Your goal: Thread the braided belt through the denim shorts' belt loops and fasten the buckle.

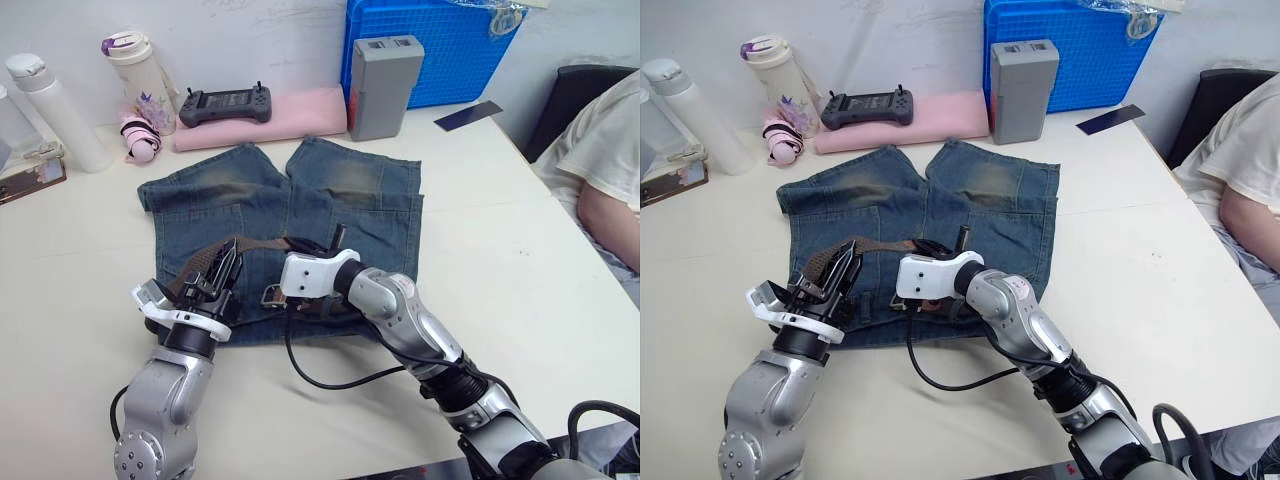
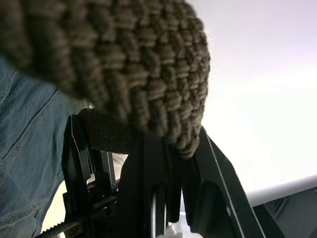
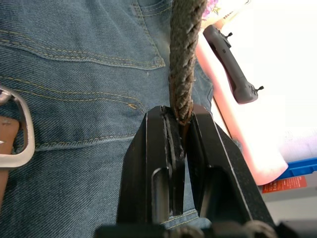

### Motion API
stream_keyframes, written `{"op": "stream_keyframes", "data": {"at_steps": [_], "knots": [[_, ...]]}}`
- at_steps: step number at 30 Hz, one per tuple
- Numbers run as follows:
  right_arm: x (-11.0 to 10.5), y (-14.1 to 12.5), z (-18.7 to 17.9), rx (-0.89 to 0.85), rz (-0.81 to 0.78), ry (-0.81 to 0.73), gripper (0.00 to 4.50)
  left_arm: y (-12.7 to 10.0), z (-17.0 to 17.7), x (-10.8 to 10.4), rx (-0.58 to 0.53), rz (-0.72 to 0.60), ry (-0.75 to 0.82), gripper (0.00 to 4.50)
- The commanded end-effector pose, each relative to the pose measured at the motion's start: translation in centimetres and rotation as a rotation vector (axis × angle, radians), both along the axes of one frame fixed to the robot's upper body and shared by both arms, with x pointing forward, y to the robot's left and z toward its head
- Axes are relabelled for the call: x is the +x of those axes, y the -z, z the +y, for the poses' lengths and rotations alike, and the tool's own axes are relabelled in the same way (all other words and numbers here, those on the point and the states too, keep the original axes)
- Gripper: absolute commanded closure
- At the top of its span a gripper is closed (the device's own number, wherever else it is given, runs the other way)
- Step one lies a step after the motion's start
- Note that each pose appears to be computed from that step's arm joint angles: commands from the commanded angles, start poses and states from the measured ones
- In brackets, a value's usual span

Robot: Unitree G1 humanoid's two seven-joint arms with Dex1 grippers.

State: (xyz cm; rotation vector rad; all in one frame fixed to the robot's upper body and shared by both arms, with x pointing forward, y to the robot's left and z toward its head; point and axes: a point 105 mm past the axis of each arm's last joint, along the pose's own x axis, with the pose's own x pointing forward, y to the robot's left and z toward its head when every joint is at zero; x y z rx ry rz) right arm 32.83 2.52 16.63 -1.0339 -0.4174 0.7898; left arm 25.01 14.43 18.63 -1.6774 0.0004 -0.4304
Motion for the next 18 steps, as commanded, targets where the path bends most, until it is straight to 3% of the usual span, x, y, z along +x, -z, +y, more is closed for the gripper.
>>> {"op": "stream_keyframes", "data": {"at_steps": [1,4,5,6,13,18], "knots": [[-0.8,-1.8,0.5,0.034,-0.066,-0.031,4.50,-0.7,-0.2,-0.3,0.011,-0.053,0.019,4.46],[-0.9,-1.9,0.4,0.053,-0.059,-0.039,4.50,-0.8,0.3,-0.2,0.028,-0.049,0.004,4.46],[-1.0,-1.7,0.4,0.070,-0.027,-0.046,3.60,-0.9,0.6,-0.2,0.032,-0.051,-0.011,4.50],[-1.1,-1.2,0.5,0.081,0.021,-0.061,3.39,-1.1,1.0,-0.3,0.039,-0.055,-0.026,4.50],[-2.0,0.0,-2.2,0.152,0.243,-0.122,0.11,-0.4,3.8,-2.7,0.245,-0.086,-0.086,4.50],[-3.5,-0.3,-4.4,0.234,0.513,-0.222,0.04,4.0,7.7,-6.2,0.464,0.009,0.014,4.50]]}}
